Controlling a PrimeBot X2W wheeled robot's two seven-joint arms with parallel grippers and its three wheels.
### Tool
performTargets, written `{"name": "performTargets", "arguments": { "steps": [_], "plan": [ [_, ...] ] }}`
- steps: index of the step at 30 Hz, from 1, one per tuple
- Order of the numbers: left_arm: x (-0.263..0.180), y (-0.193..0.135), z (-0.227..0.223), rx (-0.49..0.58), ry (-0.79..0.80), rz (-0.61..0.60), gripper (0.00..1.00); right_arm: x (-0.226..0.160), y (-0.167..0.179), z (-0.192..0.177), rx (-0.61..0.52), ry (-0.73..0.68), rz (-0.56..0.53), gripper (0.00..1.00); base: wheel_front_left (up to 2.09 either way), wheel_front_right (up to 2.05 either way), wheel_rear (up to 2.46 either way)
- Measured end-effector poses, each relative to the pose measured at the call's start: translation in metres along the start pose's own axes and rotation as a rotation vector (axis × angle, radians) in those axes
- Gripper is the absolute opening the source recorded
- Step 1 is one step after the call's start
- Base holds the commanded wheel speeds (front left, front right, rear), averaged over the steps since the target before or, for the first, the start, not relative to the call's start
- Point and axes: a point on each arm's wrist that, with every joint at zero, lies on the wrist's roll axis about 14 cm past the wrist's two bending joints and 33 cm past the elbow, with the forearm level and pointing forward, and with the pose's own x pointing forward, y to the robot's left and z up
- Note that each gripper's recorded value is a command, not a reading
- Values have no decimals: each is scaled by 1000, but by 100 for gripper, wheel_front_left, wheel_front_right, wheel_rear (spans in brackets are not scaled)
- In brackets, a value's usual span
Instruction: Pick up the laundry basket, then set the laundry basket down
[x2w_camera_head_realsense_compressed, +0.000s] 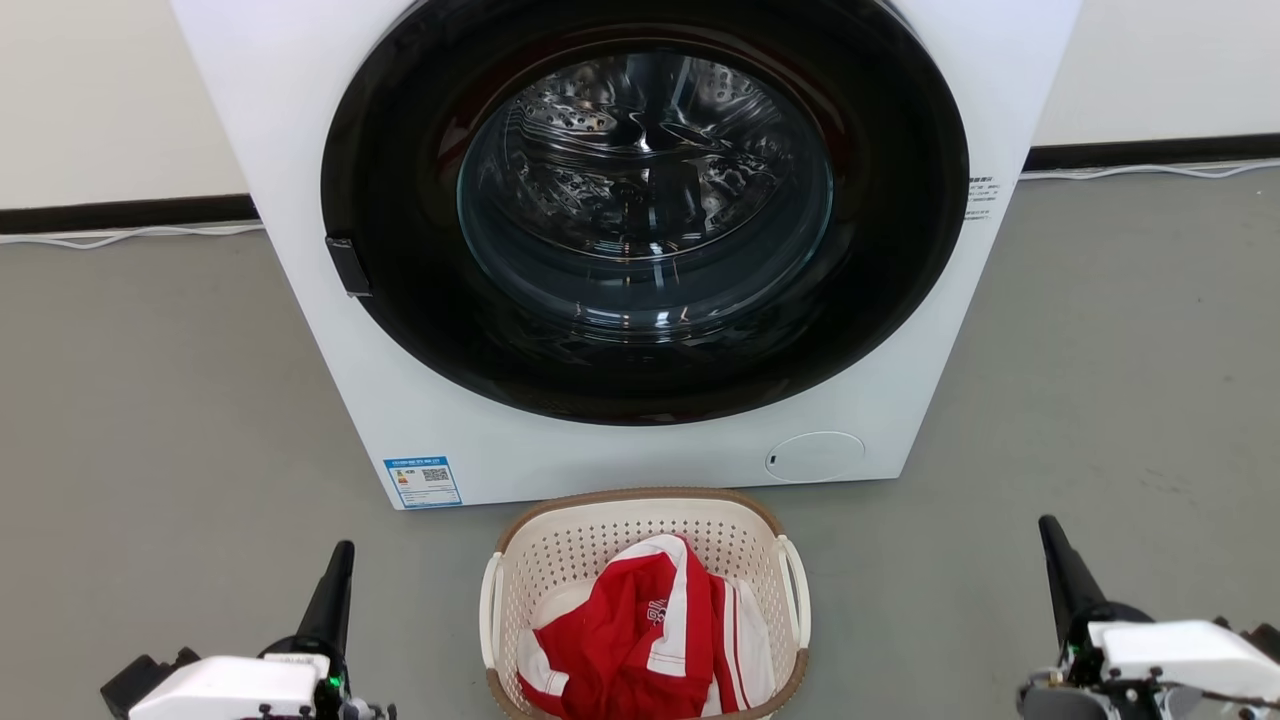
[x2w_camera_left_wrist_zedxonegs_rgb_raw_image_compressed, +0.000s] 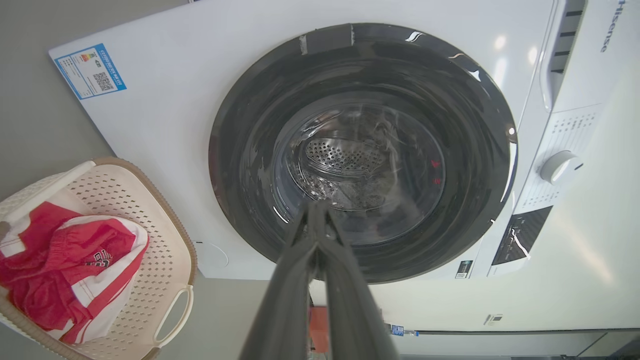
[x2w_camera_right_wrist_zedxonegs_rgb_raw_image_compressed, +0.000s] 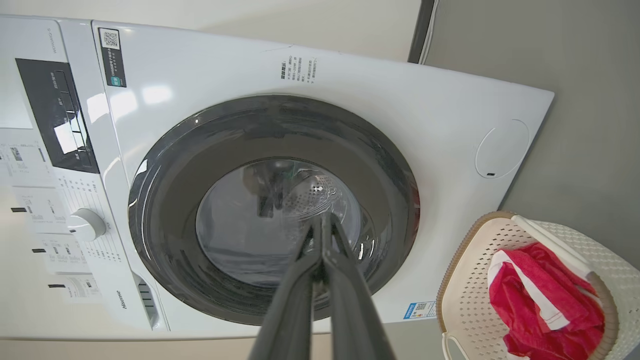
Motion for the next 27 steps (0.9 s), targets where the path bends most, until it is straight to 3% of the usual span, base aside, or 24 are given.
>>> {"name": "performTargets", "arguments": {
  "steps": [14,27],
  "plan": [
    [6,-15,-1,-143,19,-52,0,5,9,-1,169,13,32,0,0,0,0],
    [6,-16,-1,-147,19,-58,0,8,15,0,173,12,49,0,0,0,0]
  ]
}}
